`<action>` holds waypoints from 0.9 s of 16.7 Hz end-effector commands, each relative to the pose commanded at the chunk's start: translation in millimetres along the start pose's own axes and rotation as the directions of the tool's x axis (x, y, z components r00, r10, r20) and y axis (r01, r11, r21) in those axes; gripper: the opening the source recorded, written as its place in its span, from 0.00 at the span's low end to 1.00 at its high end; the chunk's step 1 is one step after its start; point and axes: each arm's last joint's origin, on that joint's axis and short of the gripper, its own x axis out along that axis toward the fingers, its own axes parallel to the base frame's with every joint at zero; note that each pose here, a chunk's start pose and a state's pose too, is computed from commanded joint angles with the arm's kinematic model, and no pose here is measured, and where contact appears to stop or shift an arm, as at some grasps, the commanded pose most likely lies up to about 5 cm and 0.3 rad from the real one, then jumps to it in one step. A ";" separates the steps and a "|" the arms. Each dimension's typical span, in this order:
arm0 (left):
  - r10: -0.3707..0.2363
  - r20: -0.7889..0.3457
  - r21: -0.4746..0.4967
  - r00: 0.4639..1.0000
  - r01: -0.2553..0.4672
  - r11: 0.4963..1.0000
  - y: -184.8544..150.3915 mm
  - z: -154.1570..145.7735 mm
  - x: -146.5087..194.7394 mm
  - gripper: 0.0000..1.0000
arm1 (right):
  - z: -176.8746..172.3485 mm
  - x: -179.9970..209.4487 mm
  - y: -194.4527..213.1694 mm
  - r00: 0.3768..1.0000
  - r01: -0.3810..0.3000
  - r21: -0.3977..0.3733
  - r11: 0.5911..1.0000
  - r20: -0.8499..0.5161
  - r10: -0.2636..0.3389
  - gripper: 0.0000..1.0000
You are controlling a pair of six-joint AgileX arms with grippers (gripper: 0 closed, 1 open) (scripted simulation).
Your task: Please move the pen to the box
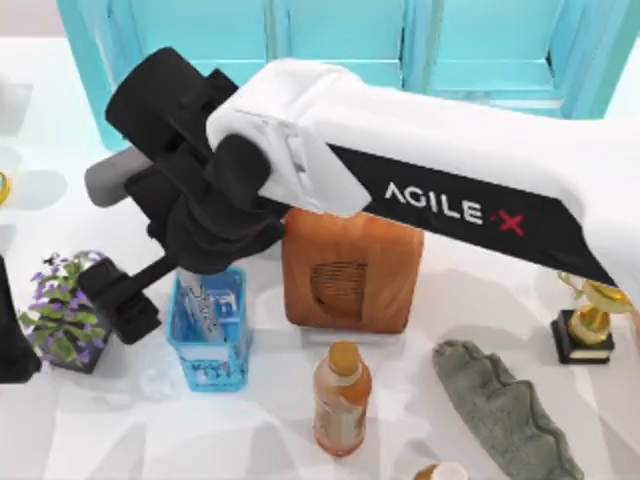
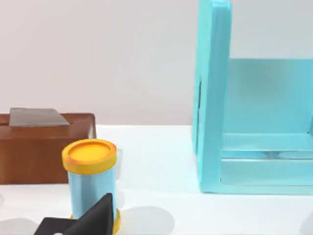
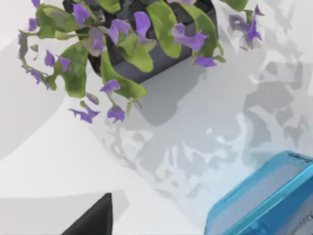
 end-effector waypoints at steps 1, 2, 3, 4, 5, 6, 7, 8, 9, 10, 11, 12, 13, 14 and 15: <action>0.000 0.000 0.000 1.000 0.000 1.000 0.0 0.0 0.0 1.00 | -4.0 20.9 -1.9 1.000 0.001 0.008 1.000 -0.018 0.000 1.00; 0.000 0.000 0.000 1.000 0.000 1.000 0.0 0.0 0.0 1.00 | -7.4 36.6 -6.7 0.999 0.002 0.015 1.000 -0.034 -0.001 1.00; 0.000 0.000 0.000 1.000 0.000 1.000 0.0 0.0 0.0 1.00 | -8.6 45.9 -12.6 0.999 0.002 0.016 1.000 -0.041 -0.001 1.00; 0.000 0.000 0.000 1.000 0.000 1.000 0.0 0.0 0.0 1.00 | -7.7 49.1 -17.5 0.999 0.000 0.011 1.000 -0.040 0.001 1.00; 0.000 0.000 0.000 1.000 0.000 1.000 0.0 0.0 0.0 1.00 | -5.4 47.8 -20.0 0.999 -0.003 0.004 1.000 -0.033 0.004 1.00; 0.000 0.000 0.000 1.000 0.000 1.000 0.0 0.0 0.0 1.00 | -2.4 43.3 -23.4 1.000 -0.003 0.007 1.000 -0.024 0.003 1.00; 0.000 0.000 0.000 1.000 0.000 1.000 0.0 0.0 0.0 1.00 | -1.4 41.0 -26.3 1.000 0.001 0.013 1.000 -0.022 -0.001 1.00; 0.000 0.000 0.000 1.000 0.000 1.000 0.0 0.0 0.0 1.00 | -1.4 40.9 -26.5 1.000 0.002 0.013 1.000 -0.022 -0.001 1.00; 0.000 0.000 0.000 1.000 0.000 1.000 0.0 0.0 0.0 1.00 | -1.4 40.9 -26.5 1.000 0.002 0.013 1.000 -0.022 -0.001 1.00; 0.000 0.000 0.000 1.000 0.000 1.000 0.0 0.0 0.0 1.00 | -1.4 40.9 -26.5 1.000 0.002 0.013 1.000 -0.022 -0.001 1.00; 0.000 0.000 0.000 1.000 0.000 1.000 0.0 0.0 0.0 1.00 | -1.4 40.9 -26.5 1.000 0.002 0.013 1.000 -0.022 -0.001 0.92; 0.000 0.000 0.000 1.000 0.000 1.000 0.0 0.0 0.0 1.00 | -1.4 40.9 -26.5 1.000 0.002 0.013 1.000 -0.022 -0.001 0.85; 0.000 0.000 0.000 1.000 0.000 1.000 0.0 0.0 0.0 1.00 | -1.4 40.9 -26.5 1.000 0.002 0.013 1.000 -0.022 -0.001 0.77; 0.000 0.000 0.000 1.000 0.000 1.000 0.0 0.0 0.0 1.00 | -1.4 40.9 -26.5 1.000 0.002 0.013 1.000 -0.022 -0.001 0.70; 0.000 0.000 0.000 1.000 0.000 1.000 0.0 0.0 0.0 1.00 | -1.4 40.9 -26.5 1.000 0.002 0.013 1.000 -0.022 -0.001 0.62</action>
